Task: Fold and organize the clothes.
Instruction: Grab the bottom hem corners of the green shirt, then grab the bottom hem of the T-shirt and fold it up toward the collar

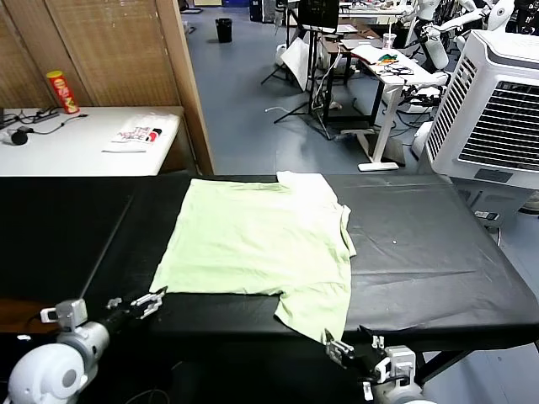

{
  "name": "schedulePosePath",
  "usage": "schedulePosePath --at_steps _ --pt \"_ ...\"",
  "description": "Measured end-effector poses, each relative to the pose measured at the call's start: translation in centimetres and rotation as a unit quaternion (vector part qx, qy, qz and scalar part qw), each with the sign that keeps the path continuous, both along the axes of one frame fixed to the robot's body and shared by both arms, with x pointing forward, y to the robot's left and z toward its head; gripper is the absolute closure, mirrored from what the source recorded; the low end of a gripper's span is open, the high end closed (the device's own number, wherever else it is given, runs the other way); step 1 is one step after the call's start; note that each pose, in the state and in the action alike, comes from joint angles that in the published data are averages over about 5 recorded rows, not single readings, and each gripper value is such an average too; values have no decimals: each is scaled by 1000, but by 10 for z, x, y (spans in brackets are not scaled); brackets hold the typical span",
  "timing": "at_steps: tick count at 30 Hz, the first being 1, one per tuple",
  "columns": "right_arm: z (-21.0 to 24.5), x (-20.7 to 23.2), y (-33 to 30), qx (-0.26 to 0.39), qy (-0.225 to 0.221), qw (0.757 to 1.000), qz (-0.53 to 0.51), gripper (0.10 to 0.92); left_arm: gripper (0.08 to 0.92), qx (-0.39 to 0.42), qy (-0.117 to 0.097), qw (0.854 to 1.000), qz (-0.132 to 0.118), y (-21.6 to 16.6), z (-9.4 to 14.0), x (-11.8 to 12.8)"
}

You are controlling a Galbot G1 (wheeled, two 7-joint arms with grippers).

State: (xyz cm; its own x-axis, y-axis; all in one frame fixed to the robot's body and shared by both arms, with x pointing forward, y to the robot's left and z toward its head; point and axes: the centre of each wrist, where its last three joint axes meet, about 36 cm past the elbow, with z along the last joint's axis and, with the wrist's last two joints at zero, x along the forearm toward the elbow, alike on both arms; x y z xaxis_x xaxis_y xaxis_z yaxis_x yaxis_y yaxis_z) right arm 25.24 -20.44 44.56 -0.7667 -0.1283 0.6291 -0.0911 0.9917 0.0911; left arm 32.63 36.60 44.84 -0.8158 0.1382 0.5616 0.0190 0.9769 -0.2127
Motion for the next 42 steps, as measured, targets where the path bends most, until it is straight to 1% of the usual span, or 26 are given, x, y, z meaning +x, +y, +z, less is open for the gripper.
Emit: schedulePosePath --at_steps 2,3,8,10,13,14,16,19,21,22,24,29,34,39,42 --pt "0 0 0 0 0 1000 -1 289 201 0 0 1000 1 0 -1 1" --pt "-1 0 1 0 1 1000 -1 331 201 1 -1 1000 2 0 -2 1" --pt "-4 0 1 -2 4 1000 -3 584 214 0 -4 1000 9 1 -6 3" --pt "-5 0 1 -2 6 1000 -4 687 268 -1 -3 1000 10 1 -9 3" --pt "-7 0 2 -1 9 1000 -5 821 422 -1 0 1000 12 1 -13 4" --pt "-7 -1 2 0 9 1000 -5 851 472 -1 1 1000 12 1 -14 4" --pt "-7 -2 2 1 10 1000 -6 886 590 -3 2 1000 12 0 -17 4" --pt "-5 -3 1 1 9 1000 -8 900 758 -4 4 1000 13 -2 -19 4" --pt "-2 -5 -1 0 8 1000 -10 900 838 -5 4 1000 14 -2 -21 4" --pt "-1 -6 -2 -2 7 1000 -12 900 860 -6 4 1000 14 -3 -21 3" --pt "3 -9 -4 -6 5 1000 -16 900 873 -6 3 1000 16 -4 -21 2" --pt "18 -21 -10 -11 1 1000 -23 900 874 -6 -2 1000 18 -12 -15 -6" --pt "31 -30 -19 -10 -11 1000 -25 900 874 -7 -9 1000 19 -24 -5 -22" --pt "36 -25 -30 -2 -58 998 -28 900 874 -14 -11 1000 16 -39 5 -48" --pt "38 -16 -37 1 -95 995 -27 900 874 -21 -18 999 15 -47 12 -60"
